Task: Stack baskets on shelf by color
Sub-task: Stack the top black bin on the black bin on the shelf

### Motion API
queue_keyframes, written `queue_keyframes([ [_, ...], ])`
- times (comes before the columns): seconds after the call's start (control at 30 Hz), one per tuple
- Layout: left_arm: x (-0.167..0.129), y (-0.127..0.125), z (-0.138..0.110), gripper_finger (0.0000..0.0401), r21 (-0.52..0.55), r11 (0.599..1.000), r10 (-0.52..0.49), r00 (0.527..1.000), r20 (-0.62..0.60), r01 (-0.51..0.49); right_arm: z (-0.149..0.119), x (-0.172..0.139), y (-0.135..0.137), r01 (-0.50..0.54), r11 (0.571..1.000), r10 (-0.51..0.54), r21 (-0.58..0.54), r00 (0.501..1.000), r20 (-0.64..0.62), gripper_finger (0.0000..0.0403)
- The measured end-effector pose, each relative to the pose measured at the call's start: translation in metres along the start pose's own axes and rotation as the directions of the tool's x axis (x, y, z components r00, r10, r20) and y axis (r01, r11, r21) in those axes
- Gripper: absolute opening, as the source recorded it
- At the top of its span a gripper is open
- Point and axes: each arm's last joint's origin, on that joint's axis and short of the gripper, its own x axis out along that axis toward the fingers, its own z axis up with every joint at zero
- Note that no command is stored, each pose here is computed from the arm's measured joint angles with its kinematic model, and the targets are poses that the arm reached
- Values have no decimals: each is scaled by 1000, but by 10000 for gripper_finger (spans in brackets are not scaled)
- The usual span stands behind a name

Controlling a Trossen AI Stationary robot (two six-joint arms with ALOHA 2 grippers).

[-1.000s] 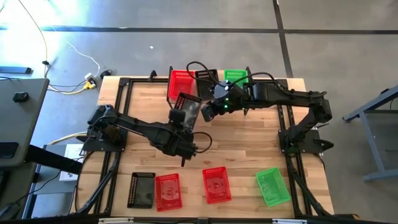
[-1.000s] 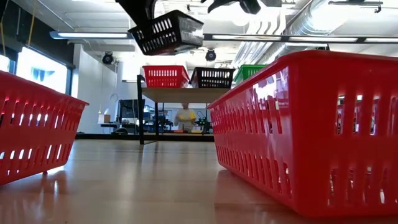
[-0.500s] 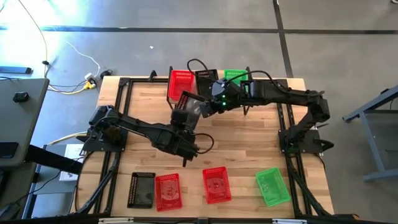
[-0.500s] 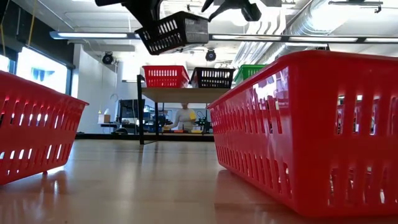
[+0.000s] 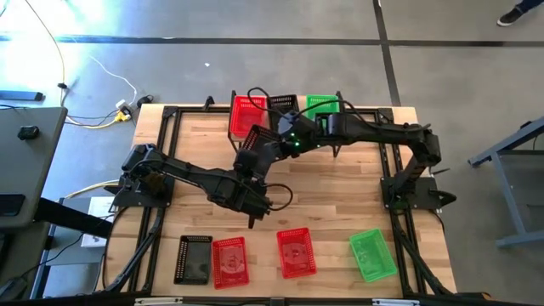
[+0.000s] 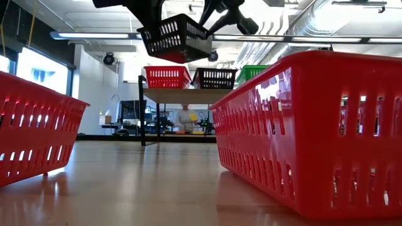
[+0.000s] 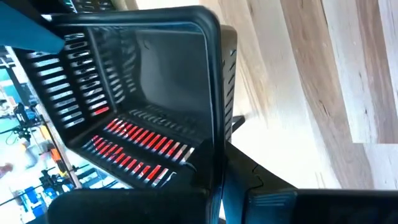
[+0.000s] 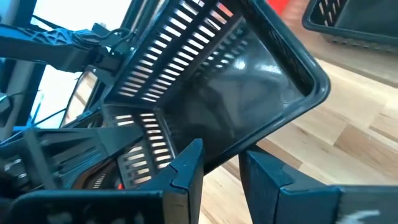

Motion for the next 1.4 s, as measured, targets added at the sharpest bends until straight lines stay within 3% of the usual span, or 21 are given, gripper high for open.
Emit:
queue_keyframes([
  [0.27, 0, 0, 0, 1, 71, 997, 10, 1000, -2, -10, -2, 7, -2, 34, 998, -33, 45, 999, -30, 79],
  [0.53, 1, 1, 0, 1, 93, 995, 28, 1000, -2, -28, -3, 14, -3, 48, 995, -45, 84, 998, -45, 10],
  [0.8, 1, 1, 1, 6, 85, 996, 21, 1000, 1, -21, -3, 17, -5, 78, 995, -76, 68, 997, -26, 3],
  [0.93, 0, 1, 1, 28, 76, 997, 24, 1000, 8, -25, -2, 18, -6, 95, 994, -95, 60, 995, -14, 1],
  [1.1, 0, -1, 1, 72, 71, 996, -50, 999, 10, 49, -1, 18, -7, 97, 994, -96, 45, 995, -9, 0],
  [1.4, -10, 6, -1, 164, -32, 995, -91, 995, 29, 92, 5, 18, -12, 119, 993, -119, -10, 993, 7, 0],
])
